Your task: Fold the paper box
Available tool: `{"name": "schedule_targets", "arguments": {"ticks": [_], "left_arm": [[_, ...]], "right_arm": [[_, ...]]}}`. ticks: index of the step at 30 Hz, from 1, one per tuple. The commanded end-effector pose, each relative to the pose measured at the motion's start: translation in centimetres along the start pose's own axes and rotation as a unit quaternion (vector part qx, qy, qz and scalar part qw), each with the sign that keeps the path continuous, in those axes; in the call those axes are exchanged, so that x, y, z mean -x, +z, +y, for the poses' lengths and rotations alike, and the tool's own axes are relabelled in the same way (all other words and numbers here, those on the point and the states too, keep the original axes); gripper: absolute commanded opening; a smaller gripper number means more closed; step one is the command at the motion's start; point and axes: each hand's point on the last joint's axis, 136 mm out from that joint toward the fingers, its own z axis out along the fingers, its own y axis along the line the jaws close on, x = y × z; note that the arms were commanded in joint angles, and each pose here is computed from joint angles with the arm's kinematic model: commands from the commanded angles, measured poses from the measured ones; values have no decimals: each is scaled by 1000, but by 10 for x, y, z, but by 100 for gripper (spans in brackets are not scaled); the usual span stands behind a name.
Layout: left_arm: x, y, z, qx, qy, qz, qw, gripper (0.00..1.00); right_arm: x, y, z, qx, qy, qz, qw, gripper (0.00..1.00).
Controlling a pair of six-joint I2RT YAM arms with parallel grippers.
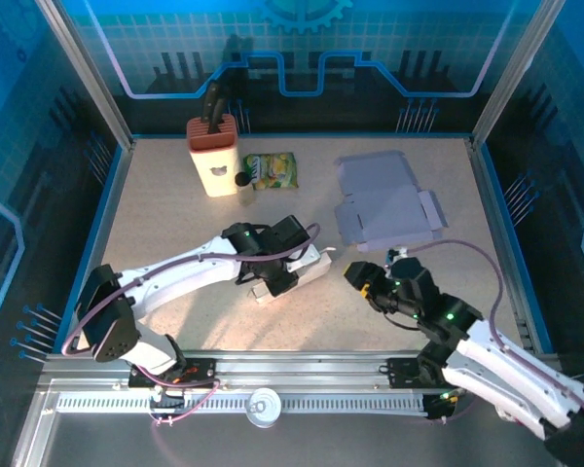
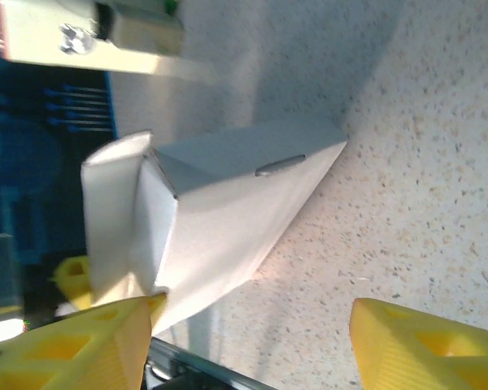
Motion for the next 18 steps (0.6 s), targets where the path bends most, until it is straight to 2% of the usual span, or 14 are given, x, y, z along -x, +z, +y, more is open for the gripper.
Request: {"name": "schedule_targets", "arguments": {"ticks": [1,7,18], "left_arm": [[-16,8,-16,-64,4,53,997,15],[-14,17,-6,-60,10,64,996,15],[-7,24,16,-34,21,46,998,32]], "right_arm": [[11,13,22,28,16,-57,998,67],[2,36,37,42,35,-49,997,68],[-3,70,43,34,69,-30,997,63]]}}
